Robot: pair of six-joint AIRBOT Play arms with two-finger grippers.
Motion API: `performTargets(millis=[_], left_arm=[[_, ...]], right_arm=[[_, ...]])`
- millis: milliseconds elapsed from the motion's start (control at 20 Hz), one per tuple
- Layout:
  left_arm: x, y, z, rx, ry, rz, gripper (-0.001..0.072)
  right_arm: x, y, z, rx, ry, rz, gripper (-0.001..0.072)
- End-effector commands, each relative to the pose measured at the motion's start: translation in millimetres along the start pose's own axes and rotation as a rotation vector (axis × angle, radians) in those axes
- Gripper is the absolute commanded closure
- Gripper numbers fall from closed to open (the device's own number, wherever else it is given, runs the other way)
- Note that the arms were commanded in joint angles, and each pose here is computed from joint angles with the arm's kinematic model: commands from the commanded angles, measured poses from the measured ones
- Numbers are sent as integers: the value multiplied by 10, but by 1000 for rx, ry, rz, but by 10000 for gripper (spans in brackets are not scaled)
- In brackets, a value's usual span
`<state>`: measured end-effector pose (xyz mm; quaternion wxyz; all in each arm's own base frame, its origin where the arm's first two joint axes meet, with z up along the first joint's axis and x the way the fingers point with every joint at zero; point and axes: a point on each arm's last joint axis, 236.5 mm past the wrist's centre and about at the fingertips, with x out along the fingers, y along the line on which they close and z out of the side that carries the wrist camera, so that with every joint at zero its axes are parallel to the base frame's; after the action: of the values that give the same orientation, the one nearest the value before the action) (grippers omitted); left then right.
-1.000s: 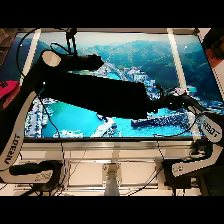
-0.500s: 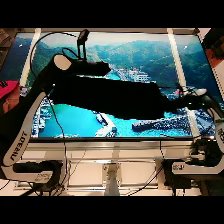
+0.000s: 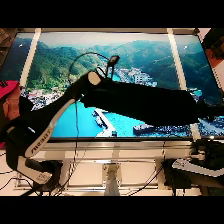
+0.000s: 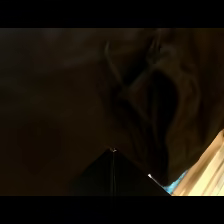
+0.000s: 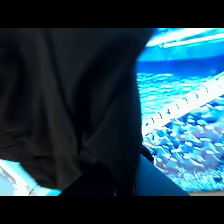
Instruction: Fold the clothes and pants, and hang the long-sleeved shirts on hangers.
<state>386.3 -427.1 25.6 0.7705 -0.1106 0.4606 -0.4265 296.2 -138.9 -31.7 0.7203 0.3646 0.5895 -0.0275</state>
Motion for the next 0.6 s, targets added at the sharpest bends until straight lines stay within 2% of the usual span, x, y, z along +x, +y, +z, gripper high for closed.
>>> performTargets(millis=[0,300,550], left_arm=[[531,-263,-337,20,25,-13,705],[1020,-190,-866,-139,119,15,705],[969,-125,-792,-146,107,24,706]], right_arm=[[-347,128,43,-57,15,6,695],[-422,874,76,-280,63,17,695],[-419,1401,62,-356,66,25,695]])
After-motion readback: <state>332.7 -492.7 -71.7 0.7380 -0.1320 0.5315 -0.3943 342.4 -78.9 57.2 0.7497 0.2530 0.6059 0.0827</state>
